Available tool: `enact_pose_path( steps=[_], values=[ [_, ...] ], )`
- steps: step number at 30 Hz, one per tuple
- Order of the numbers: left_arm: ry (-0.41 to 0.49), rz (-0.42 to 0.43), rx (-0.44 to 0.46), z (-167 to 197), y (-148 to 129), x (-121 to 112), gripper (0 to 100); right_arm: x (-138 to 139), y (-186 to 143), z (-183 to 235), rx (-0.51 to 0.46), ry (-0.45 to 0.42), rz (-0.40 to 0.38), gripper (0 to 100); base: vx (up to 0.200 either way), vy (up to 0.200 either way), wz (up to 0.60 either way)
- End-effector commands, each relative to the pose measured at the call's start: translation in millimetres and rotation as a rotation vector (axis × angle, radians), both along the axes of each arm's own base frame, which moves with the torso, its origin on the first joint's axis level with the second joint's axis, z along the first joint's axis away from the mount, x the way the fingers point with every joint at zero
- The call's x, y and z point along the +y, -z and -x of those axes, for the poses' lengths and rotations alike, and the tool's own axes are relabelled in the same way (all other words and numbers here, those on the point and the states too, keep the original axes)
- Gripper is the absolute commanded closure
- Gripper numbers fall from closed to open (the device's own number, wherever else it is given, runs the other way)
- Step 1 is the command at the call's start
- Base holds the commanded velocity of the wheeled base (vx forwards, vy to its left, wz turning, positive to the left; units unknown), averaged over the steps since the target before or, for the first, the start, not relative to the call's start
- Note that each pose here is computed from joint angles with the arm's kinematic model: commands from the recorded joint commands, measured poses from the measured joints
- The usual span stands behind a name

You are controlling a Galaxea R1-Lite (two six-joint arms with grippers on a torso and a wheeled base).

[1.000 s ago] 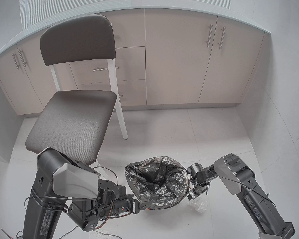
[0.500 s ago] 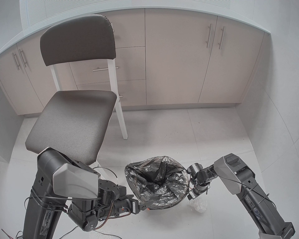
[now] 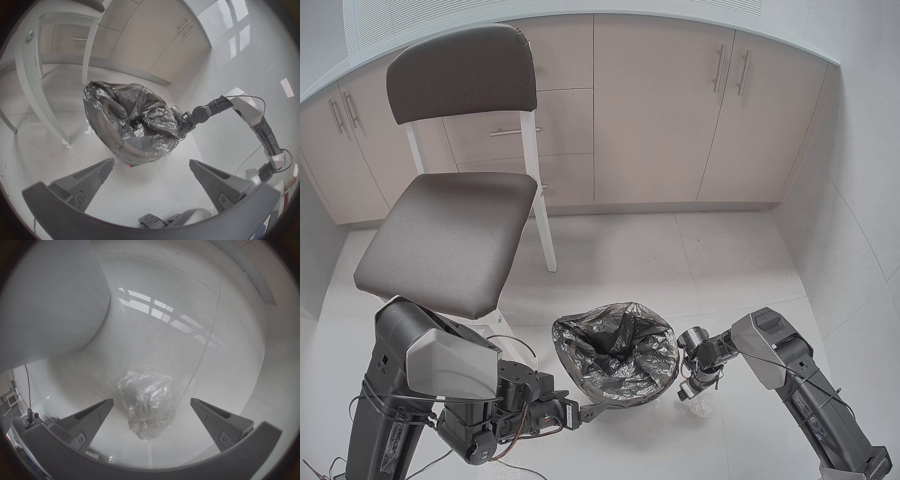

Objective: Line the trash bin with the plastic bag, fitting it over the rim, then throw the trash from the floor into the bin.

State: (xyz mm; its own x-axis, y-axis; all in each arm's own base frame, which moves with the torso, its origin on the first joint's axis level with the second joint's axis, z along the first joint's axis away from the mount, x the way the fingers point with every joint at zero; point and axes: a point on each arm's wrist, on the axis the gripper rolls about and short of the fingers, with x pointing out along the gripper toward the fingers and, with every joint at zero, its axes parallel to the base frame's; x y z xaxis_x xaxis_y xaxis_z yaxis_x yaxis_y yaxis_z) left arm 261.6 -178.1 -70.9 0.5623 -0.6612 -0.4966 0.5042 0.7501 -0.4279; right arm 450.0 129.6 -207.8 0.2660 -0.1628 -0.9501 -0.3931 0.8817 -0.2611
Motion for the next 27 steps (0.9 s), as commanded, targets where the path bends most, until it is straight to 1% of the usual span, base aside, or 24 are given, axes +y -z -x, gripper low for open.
enact_pose_path(
  steps=[1, 2, 7, 10, 13, 17, 27],
  values=[
    [0.0, -0.003, 0.002, 0, 1, 0, 0, -3, 1, -1, 0.001, 0.005, -0.001, 0, -0.2, 0.0, 0.0],
    [0.0, -0.003, 0.002, 0, 1, 0, 0, -3, 1, -1, 0.002, 0.004, 0.0, 0, -0.2, 0.0, 0.0],
    [-0.001, -0.003, 0.0, 0, 2, 0, 0, -8, 0, -3, -0.008, 0.003, -0.005, 0, 0.0, 0.0, 0.0],
    [-0.001, -0.004, 0.002, 0, 2, 0, 0, -12, -1, -11, -0.055, -0.015, -0.047, 0, 0.0, 0.0, 0.0],
    [-0.001, -0.004, 0.002, 0, 2, 0, 0, -13, -2, -13, -0.073, -0.019, -0.075, 0, 0.0, 0.0, 0.0],
    [-0.001, -0.003, 0.0, 0, 1, 0, 0, -17, -2, -14, -0.072, -0.02, -0.07, 0, 0.0, 0.0, 0.0],
    [-0.001, -0.003, 0.0, 0, 1, 0, 0, -17, -2, -14, -0.067, -0.023, -0.071, 0, 0.0, 0.0, 0.0]
  ],
)
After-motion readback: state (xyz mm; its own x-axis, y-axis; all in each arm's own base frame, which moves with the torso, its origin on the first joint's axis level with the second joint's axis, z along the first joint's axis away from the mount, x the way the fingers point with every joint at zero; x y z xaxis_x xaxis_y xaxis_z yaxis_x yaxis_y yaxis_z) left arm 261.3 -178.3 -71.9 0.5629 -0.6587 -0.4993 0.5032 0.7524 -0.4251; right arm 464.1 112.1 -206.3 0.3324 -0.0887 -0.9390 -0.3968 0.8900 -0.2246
